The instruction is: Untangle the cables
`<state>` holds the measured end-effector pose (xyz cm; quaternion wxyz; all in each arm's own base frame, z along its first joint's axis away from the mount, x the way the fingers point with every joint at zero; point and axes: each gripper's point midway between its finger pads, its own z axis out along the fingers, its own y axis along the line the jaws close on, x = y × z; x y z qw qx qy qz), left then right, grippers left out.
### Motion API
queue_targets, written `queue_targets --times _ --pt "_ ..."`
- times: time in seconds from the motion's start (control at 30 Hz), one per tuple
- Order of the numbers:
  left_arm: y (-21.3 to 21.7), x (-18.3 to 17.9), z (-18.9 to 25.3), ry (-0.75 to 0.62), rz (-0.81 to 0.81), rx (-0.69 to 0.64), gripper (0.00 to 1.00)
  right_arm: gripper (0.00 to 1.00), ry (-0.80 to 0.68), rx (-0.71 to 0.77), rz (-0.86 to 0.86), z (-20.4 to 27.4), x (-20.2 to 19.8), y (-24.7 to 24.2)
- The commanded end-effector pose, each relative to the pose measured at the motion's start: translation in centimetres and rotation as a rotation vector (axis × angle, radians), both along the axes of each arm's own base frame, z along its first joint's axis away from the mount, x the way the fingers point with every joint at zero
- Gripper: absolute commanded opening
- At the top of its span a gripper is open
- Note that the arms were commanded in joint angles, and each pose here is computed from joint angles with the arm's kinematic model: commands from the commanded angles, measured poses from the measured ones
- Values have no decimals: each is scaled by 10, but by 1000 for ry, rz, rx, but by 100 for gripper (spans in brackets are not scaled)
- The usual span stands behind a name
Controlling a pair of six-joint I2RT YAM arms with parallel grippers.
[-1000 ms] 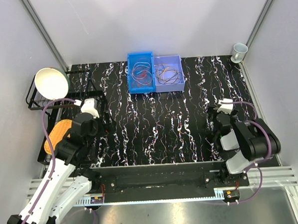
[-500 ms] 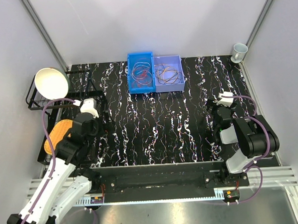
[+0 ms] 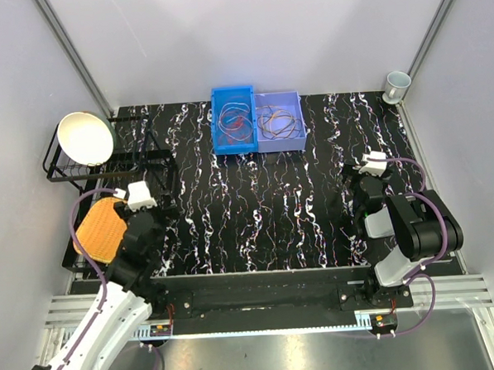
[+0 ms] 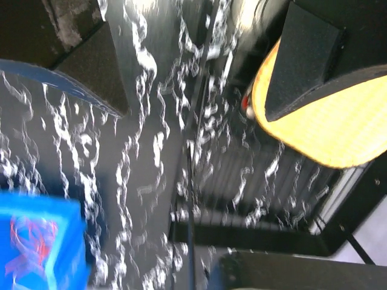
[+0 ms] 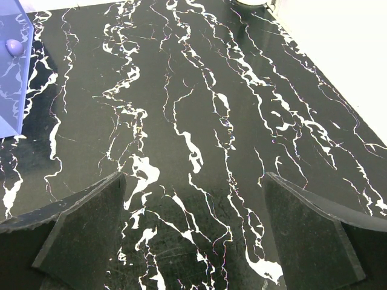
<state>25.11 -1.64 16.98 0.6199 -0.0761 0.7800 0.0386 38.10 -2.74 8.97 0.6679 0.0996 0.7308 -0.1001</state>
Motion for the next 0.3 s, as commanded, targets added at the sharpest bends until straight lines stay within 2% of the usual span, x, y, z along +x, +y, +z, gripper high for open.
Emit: queue_targets --times 0.0,0.27 --pt "26 19 24 -228 173 -16 99 100 -81 13 -4 22 5 -1" --pt "30 20 19 -253 175 22 97 100 -62 22 -4 20 9 -2"
